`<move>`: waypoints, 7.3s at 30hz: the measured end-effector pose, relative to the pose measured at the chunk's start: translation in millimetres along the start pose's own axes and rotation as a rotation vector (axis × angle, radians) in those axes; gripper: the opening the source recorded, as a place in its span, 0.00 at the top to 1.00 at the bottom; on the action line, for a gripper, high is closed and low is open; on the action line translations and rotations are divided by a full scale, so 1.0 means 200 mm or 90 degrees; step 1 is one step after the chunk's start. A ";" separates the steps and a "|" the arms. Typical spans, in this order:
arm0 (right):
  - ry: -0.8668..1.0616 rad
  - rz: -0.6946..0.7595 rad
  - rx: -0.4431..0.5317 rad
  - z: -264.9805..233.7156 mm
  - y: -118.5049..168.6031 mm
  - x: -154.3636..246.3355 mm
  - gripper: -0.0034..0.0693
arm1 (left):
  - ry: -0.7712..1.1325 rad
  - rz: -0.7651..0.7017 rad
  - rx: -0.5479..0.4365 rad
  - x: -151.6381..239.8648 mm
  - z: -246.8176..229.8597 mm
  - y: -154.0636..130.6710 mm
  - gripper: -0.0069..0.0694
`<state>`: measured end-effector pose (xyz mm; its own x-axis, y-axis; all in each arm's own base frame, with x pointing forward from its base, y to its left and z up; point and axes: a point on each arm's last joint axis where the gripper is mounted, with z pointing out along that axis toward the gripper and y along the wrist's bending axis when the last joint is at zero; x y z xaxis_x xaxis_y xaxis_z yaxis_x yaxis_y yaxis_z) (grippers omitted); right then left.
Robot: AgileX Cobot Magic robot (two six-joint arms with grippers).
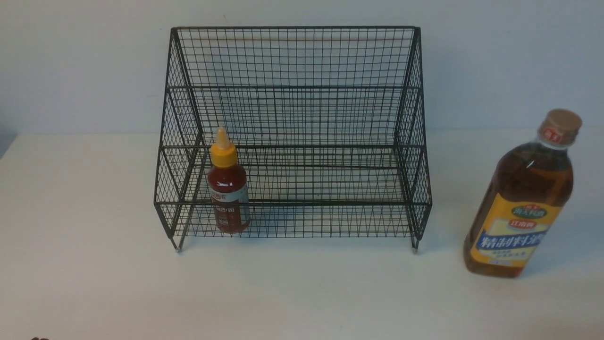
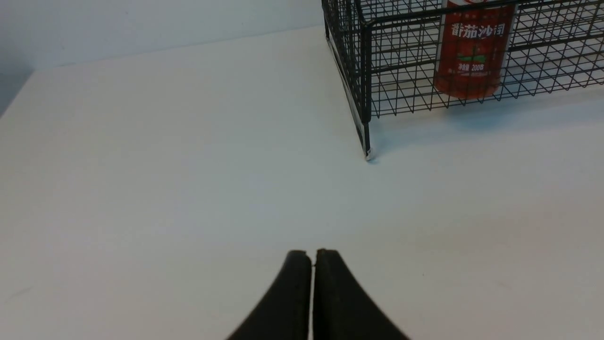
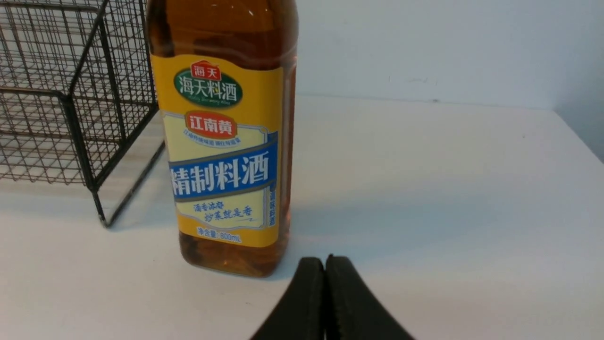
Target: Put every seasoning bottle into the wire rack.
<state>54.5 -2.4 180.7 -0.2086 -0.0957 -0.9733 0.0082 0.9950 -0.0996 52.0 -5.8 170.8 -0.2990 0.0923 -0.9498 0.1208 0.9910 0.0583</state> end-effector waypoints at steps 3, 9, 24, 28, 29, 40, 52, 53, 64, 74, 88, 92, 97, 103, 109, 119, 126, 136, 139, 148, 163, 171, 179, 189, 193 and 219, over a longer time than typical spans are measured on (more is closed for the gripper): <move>-0.034 0.013 0.000 0.00 0.00 -0.02 0.97 | 0.000 0.000 0.000 0.00 0.00 0.00 0.92; -0.228 0.208 -0.024 -0.03 -0.01 -0.15 0.97 | 0.000 0.000 0.000 0.00 0.00 0.00 0.92; -0.321 0.332 -0.040 -0.05 -0.03 -0.21 0.97 | 0.000 0.000 0.000 0.00 0.00 0.00 0.92; -0.339 0.283 -0.042 -0.08 -0.04 -0.36 0.97 | 0.000 0.000 0.000 0.00 0.00 0.00 0.92; -0.335 0.276 -0.042 -0.08 -0.04 -0.40 0.97 | 0.000 0.000 0.000 0.00 0.00 0.00 0.92; -0.143 0.147 -0.114 0.35 0.06 -0.65 0.84 | 0.000 0.000 0.000 0.00 0.00 0.00 0.92; -0.098 0.117 -0.151 0.71 0.17 -0.65 0.26 | 0.000 0.000 0.000 0.00 0.00 0.00 0.92; -0.094 0.112 -0.149 0.74 0.18 -0.64 0.23 | 0.000 0.000 0.000 0.00 0.00 0.00 0.92; -0.084 0.101 -0.111 0.86 0.17 -0.62 0.21 | 0.000 0.000 0.000 0.00 0.00 0.00 0.92; -0.056 0.088 -0.109 0.90 0.17 -0.65 0.52 | 0.000 0.000 0.000 0.00 0.00 0.00 0.92; -0.068 0.011 -0.153 0.81 0.22 -1.28 0.52 | 0.000 0.000 0.000 0.00 0.00 0.00 0.92; -0.118 0.020 -0.173 0.78 0.25 -1.43 0.52 | 0.000 0.000 0.000 0.00 0.00 0.00 0.92; -0.164 0.026 -0.204 0.83 0.34 -1.59 0.52 | 0.000 0.000 0.000 0.00 0.00 0.00 0.92; -0.130 0.075 -0.238 1.00 0.48 -1.63 0.52 | 0.000 0.000 0.000 0.00 0.00 0.00 0.92; -0.123 0.101 -0.269 1.09 0.61 -1.66 0.52 | 0.000 0.000 0.000 0.00 0.00 0.00 0.92; -0.112 0.132 -0.280 1.27 0.71 -1.63 0.52 | 0.000 0.000 0.000 0.00 0.00 0.00 0.92; -0.047 0.119 -0.272 1.40 0.77 -1.51 0.52 | 0.000 0.000 0.000 0.00 0.00 0.00 0.92; 0.127 0.073 -0.234 1.42 0.76 -1.38 0.52 | 0.000 0.000 0.000 0.00 0.00 0.00 0.92; 0.174 0.060 -0.233 1.41 0.76 -1.34 0.52 | 0.000 0.000 0.000 0.00 0.00 0.00 0.92; 0.201 0.052 -0.247 1.39 0.79 -1.33 0.52 | 0.000 0.000 0.000 0.00 0.00 0.00 0.92; 0.130 0.070 -0.272 1.24 0.74 -1.52 0.24 | 0.000 0.000 0.000 0.00 0.00 0.00 0.92; 0.069 0.046 -0.266 0.87 0.55 -1.75 0.36 | 0.000 0.000 0.000 0.00 0.00 0.00 0.92; -0.030 0.037 -0.223 0.29 0.23 -1.92 0.91 | 0.000 0.000 0.000 0.00 0.00 0.00 0.92; -0.109 0.101 -0.241 -0.09 0.06 -1.50 0.97 | 0.000 0.000 0.000 0.00 0.00 0.00 0.92; -0.163 0.137 -0.260 -0.18 0.02 -1.25 0.97 | 0.000 0.000 0.000 0.00 0.00 0.00 0.92; -0.300 0.083 -0.288 -0.20 0.04 -0.83 0.97 | 0.000 0.000 0.000 0.00 0.00 0.00 0.92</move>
<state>49.8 23.4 350.7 0.2177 0.1255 -0.9679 -0.4281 0.9035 0.0209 52.0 -5.8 170.7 -0.2990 0.0931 -0.9497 0.1207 0.9909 0.0591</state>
